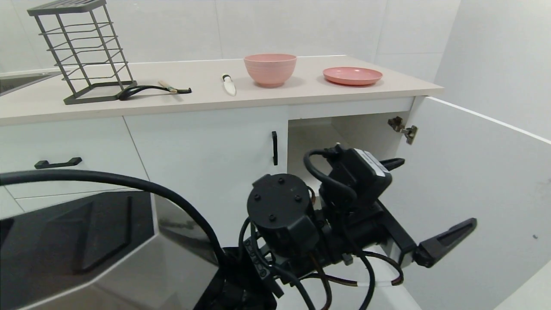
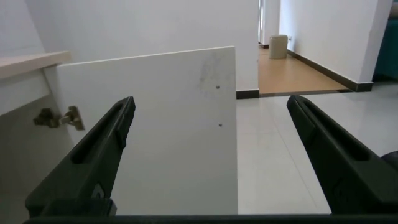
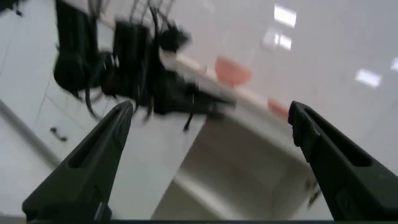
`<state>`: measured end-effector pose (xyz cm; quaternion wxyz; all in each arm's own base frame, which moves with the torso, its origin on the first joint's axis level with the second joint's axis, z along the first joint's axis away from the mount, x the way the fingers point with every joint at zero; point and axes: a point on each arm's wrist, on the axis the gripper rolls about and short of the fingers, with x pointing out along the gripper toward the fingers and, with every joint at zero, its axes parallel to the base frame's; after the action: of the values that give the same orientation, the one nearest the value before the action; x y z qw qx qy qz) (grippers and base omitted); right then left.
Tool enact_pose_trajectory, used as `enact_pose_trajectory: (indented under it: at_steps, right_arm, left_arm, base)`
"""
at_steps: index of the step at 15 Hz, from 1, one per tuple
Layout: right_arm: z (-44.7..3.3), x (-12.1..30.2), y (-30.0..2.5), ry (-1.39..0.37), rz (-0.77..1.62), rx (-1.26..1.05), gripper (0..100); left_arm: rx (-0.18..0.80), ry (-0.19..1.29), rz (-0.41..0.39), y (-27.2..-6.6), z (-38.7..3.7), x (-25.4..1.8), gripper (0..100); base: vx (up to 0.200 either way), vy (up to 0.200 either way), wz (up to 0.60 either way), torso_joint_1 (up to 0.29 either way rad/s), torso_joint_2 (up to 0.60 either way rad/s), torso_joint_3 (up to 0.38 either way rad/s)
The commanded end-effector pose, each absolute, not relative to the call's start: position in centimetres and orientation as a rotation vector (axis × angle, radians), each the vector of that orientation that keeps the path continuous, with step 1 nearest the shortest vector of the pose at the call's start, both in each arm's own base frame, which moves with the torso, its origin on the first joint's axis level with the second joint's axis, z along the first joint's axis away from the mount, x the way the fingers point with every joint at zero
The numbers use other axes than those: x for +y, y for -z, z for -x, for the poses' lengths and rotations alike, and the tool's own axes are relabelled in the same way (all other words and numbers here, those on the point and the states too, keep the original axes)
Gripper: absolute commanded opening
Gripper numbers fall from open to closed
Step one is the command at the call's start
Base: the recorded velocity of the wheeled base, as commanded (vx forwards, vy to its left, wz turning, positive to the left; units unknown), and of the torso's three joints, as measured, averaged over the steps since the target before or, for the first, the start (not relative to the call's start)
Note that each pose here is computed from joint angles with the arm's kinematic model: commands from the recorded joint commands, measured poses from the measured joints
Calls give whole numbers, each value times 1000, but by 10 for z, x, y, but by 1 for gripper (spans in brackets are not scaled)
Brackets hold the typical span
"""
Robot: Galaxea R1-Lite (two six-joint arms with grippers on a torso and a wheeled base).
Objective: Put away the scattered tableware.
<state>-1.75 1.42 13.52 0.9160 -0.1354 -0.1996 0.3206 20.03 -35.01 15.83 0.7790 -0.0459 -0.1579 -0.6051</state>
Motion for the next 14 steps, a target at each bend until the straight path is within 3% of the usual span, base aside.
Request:
enact_pose_trajectory:
  at_steps: [1,3,6,11,14]
  right_arm:
    - [31,14,-125,-545,265,-433,100]
    - [24,9,-109,-369,144,-282,100]
    - [24,6,-81,-261,94,-63,100]
    - [23,3,-81,-140,-4,-44,100]
    - [23,2,-81,-74,-6,-44,100]
  left_arm:
    - [-361,1265,99,-172,-202,-322,100]
    - [-342,1227,82,-177,-199,-290,100]
    - [-327,1201,70,-178,-188,-254,100]
    - [-364,1054,39,-195,-179,-170,100]
    - [-380,892,1,-196,-150,-99,100]
  base:
    - [0,0,0,0,0,0]
    - [0,0,0,0,0,0]
    - [0,0,0,0,0,0]
    - [0,0,0,0,0,0]
    - [0,0,0,0,0,0]
